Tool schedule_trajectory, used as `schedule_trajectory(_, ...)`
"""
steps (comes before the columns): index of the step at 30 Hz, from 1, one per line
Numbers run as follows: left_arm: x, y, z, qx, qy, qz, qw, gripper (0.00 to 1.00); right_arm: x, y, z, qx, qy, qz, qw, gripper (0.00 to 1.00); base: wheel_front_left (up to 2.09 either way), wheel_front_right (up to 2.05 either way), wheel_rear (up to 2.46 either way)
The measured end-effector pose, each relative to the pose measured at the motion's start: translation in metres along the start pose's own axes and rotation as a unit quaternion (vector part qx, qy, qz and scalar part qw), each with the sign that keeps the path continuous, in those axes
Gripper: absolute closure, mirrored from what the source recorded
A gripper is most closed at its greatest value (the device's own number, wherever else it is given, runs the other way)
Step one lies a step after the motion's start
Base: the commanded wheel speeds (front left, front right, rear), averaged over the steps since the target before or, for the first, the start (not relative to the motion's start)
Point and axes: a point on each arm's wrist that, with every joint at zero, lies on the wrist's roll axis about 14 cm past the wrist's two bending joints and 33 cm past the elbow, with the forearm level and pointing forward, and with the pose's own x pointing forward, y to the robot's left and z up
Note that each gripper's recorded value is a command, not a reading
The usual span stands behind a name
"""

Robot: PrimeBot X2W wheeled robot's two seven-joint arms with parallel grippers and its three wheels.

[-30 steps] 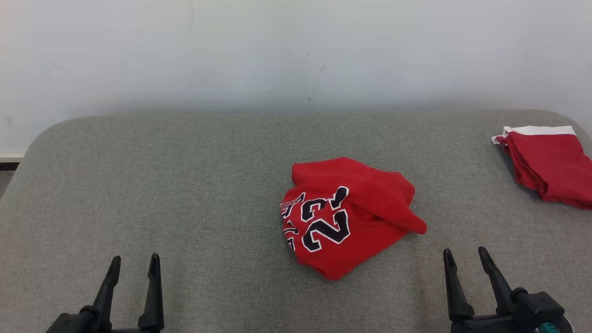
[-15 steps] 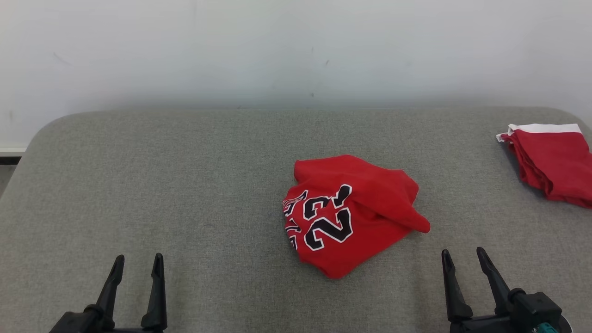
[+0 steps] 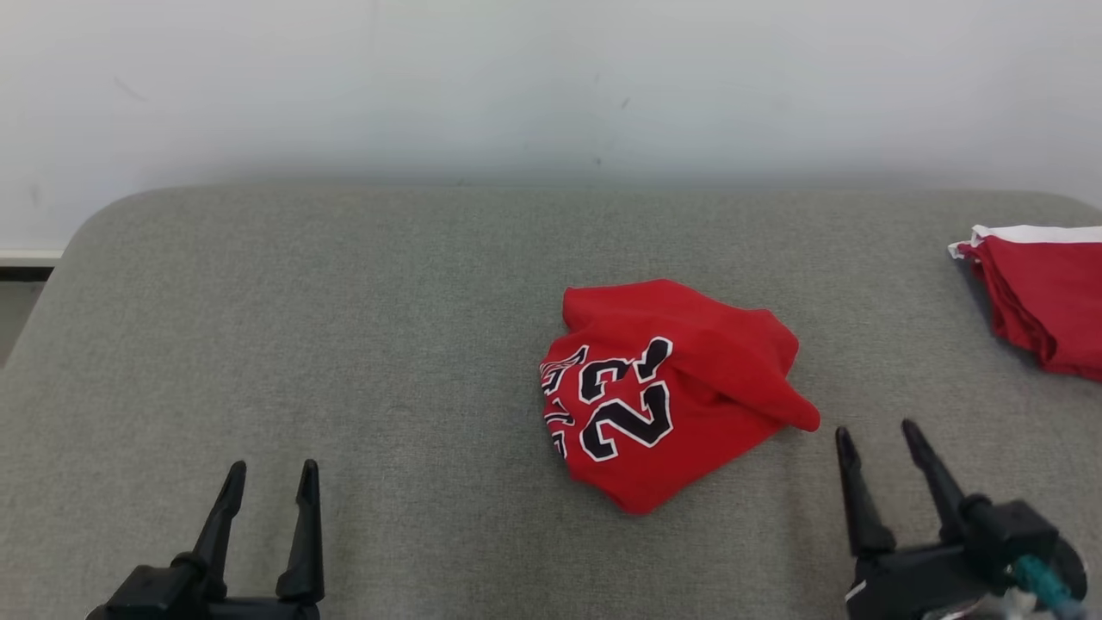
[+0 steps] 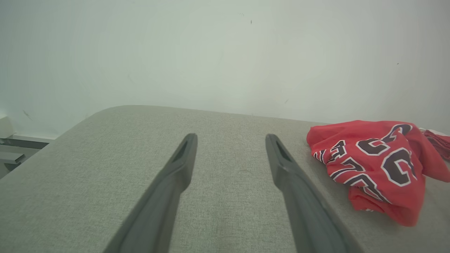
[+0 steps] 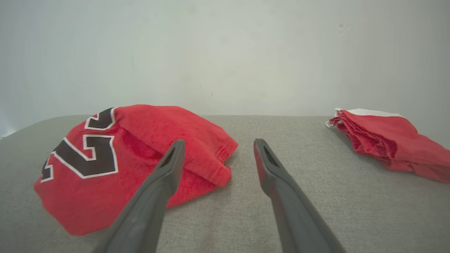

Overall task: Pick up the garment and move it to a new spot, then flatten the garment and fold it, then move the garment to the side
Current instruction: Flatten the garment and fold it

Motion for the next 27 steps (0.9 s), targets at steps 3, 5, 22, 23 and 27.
schedule_trajectory(3, 0.001, -0.001, -0.001, -0.001, 0.001, -0.001, 1.0, 0.0, 0.017, -0.01, 0.003, -0.015, 0.003, 0.002, 1.0, 0.0, 0.0, 0.0, 0.0)
schedule_trajectory(5, 0.003, 0.0, -0.001, -0.001, 0.002, 0.001, 1.0, 0.0, 0.033, -0.017, 0.008, -0.032, 0.002, 0.008, 0.999, 0.0, 0.0, 0.0, 0.0)
schedule_trajectory(22, 0.016, 0.015, -0.012, 0.004, 0.018, 0.028, 0.999, 0.0, 0.138, -0.027, -0.051, -0.079, 0.146, 0.047, 0.985, 0.0, 0.0, 0.0, 0.0)
schedule_trajectory(23, 0.017, 0.016, -0.013, 0.004, 0.019, 0.03, 0.999, 0.0, 0.138, -0.027, -0.061, -0.078, 0.162, 0.048, 0.983, 0.0, 0.0, 0.0, 0.0)
schedule_trajectory(27, 0.018, 0.02, -0.017, 0.002, 0.025, 0.037, 0.999, 0.0, 0.137, -0.024, -0.088, -0.07, 0.209, 0.05, 0.974, 0.0, 0.0, 0.0, 0.0)
